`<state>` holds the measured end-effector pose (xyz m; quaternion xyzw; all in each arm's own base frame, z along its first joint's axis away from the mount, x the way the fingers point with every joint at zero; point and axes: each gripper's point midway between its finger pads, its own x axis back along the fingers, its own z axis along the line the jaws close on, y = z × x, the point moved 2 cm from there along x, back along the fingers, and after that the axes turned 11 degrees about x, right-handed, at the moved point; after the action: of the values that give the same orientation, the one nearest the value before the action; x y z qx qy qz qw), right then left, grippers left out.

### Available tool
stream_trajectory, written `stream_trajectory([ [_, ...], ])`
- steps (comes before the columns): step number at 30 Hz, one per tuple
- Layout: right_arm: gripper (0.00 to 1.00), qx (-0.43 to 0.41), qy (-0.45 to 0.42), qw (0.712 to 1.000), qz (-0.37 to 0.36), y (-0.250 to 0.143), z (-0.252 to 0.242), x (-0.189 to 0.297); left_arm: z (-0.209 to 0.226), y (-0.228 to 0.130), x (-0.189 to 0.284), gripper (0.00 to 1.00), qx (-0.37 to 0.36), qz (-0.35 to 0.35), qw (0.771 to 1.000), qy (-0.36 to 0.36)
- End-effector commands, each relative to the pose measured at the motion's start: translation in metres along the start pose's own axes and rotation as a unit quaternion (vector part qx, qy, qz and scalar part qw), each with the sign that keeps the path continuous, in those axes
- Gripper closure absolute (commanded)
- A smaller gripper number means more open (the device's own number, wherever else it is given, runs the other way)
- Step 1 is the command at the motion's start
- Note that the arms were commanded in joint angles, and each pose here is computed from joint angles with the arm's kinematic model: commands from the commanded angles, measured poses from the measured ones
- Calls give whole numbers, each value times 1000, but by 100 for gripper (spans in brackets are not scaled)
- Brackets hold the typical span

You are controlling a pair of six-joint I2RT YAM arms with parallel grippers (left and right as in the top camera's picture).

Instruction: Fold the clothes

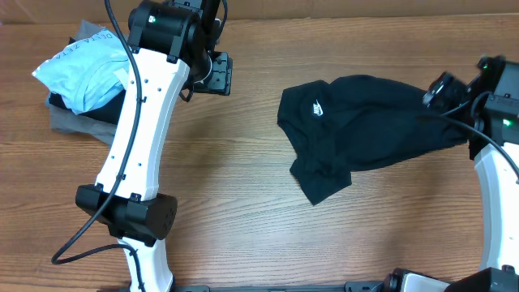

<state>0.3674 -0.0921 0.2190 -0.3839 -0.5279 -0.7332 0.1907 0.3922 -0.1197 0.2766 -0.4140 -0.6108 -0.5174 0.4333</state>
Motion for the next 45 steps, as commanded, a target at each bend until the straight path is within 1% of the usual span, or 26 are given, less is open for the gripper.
stream_trajectory([
  [1,22,0,84,995,62,-25,27,2,-17,-6,-8,33,-25,24,999,-36],
  [2,25,-1,101,992,79,-32,33,2,-22,-8,-11,35,-34,32,998,-44],
  [4,37,5,139,983,118,-49,49,2,-33,-12,-21,36,-53,46,996,-55],
  [5,40,18,156,978,135,-59,58,1,-37,-13,-29,36,-57,51,996,-53],
  [8,40,69,186,962,185,-93,81,-6,-48,-16,-48,38,-69,67,994,-50],
  [9,37,87,190,957,201,-106,87,-10,-50,-18,-54,40,-71,74,994,-47],
  [11,30,121,194,946,229,-134,99,-20,-51,-19,-62,41,-71,84,993,-43],
  [13,26,144,189,941,241,-154,108,-32,-51,-19,-65,41,-71,87,993,-43],
  [16,26,181,199,935,233,-179,125,-51,-48,-17,-63,40,-67,84,993,-44],
  [17,47,192,211,931,227,-186,133,-54,-48,-16,-63,39,-66,84,993,-44],
  [18,73,200,217,928,227,-191,137,-54,-46,-16,-63,38,-64,84,993,-44],
  [19,89,207,221,924,236,-198,140,-51,-45,-15,-63,37,-63,84,994,-43],
  [20,96,212,221,917,254,-205,142,-42,-45,-16,-63,35,-63,85,993,-44],
  [23,96,223,197,906,302,-210,135,-10,-46,-15,-64,31,-74,83,993,-48],
  [26,96,216,142,909,328,-201,118,21,-48,-11,-67,26,-76,75,993,-50],
  [28,96,204,129,909,339,-194,113,44,-54,-8,-71,25,-78,70,993,-57],
  [29,94,194,123,911,343,-192,111,54,-57,-8,-73,25,-79,69,992,-63],
  [30,89,189,121,911,345,-191,110,60,-62,-7,-76,25,-81,69,992,-70],
  [31,74,184,114,913,345,-190,107,64,-65,-7,-79,25,-83,69,991,-74],
  [32,53,180,106,918,338,-188,105,66,-69,-7,-85,25,-85,70,991,-76],
  [33,43,178,94,923,329,-185,102,65,-74,-6,-89,25,-88,70,990,-80],
  [35,36,183,82,931,306,-177,100,60,-82,-5,-105,26,-94,71,990,-81],
  [37,35,184,86,935,289,-172,104,56,-93,-7,-127,27,-102,80,988,-84],
  [40,34,179,92,940,275,-166,108,53,-116,-20,-173,33,-110,115,982,-97],
  [41,34,174,90,942,274,-166,109,53,-121,-24,-185,33,-112,122,981,-101],
  [45,34,171,90,942,273,-165,109,52,-136,-34,-236,38,-81,149,979,-112],
])
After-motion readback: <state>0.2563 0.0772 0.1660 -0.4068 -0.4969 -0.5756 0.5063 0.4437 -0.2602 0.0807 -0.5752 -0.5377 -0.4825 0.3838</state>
